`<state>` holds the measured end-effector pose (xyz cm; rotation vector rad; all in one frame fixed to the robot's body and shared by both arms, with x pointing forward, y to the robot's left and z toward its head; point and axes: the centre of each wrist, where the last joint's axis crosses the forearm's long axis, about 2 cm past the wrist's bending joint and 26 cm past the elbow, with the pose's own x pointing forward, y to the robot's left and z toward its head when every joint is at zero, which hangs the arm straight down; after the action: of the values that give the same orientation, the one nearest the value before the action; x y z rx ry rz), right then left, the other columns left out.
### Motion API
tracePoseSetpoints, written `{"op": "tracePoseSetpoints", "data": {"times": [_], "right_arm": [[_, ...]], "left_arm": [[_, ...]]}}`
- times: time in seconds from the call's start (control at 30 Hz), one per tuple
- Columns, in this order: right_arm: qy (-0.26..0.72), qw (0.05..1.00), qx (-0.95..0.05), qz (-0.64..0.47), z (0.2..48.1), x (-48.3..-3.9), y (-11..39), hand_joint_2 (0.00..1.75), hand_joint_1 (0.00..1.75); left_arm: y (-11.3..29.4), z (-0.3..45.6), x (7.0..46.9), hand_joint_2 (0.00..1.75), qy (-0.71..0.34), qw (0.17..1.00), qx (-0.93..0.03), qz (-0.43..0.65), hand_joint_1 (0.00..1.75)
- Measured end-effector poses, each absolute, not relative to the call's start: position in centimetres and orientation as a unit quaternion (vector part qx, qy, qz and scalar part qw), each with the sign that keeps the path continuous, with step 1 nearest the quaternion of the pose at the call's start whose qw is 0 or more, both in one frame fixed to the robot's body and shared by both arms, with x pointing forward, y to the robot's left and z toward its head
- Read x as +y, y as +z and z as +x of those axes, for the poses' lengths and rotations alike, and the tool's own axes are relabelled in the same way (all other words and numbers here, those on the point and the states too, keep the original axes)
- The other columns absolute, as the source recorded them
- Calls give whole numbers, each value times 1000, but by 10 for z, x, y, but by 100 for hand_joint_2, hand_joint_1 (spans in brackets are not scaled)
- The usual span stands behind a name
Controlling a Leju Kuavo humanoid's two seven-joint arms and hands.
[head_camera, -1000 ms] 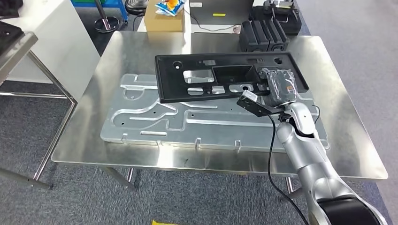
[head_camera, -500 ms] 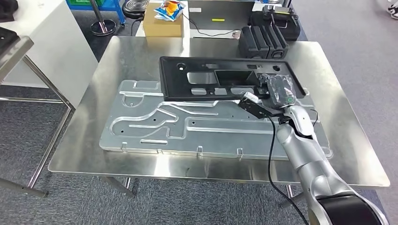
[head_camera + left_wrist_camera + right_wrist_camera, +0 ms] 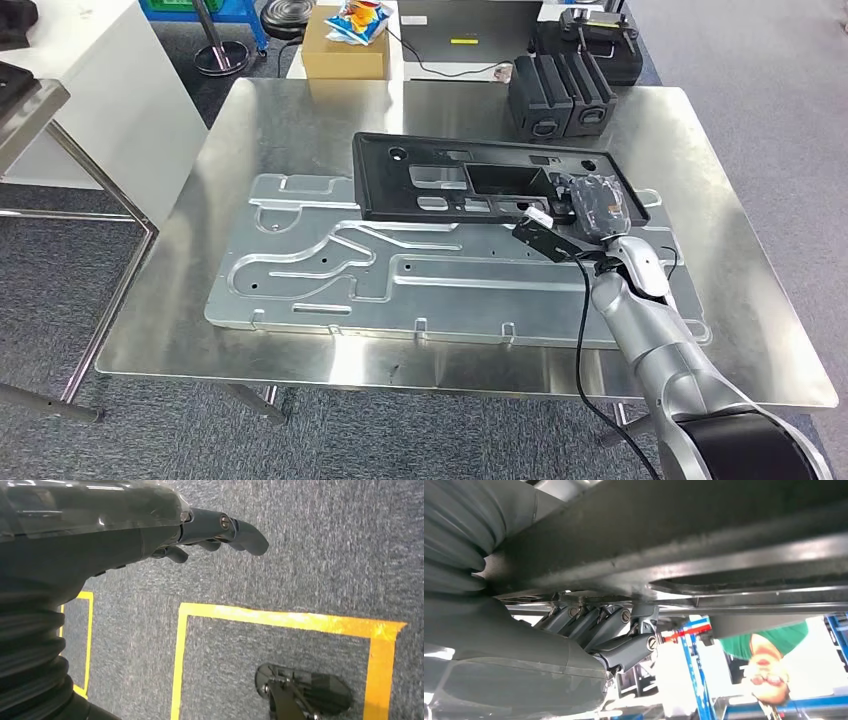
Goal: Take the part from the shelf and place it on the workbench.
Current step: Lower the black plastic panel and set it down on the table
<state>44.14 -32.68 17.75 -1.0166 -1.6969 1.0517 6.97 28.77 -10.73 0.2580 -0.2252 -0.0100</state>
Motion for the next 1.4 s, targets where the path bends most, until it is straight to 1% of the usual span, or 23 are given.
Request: {"op": "tracePoseSetpoints", "data": {"times": [0.3,0.5,0.63,0.77,0.87,1.0,1.4], "right_arm": [[435,463,-673,-378,431,-328,153,175,175],[443,480,-665,-362,428,-328,147,175,175],[450,492,-656,-353,427,-328,142,0,0],[462,509,-639,-344,421,-331,131,0,0],[463,510,-637,-346,422,-334,132,0,0],[463,516,-631,-347,423,-338,132,0,0],[464,521,-623,-354,434,-342,148,0,0]], "left_arm": [[-108,67,292,175,7,985,-119,121,0],[-108,67,295,175,35,983,-131,120,0],[-108,66,297,175,47,982,-139,120,0],[-108,65,297,175,62,980,-148,116,0],[-108,66,298,175,72,979,-152,118,0],[-108,68,300,0,82,976,-157,126,0],[-107,70,308,0,117,969,-166,143,0]]}}
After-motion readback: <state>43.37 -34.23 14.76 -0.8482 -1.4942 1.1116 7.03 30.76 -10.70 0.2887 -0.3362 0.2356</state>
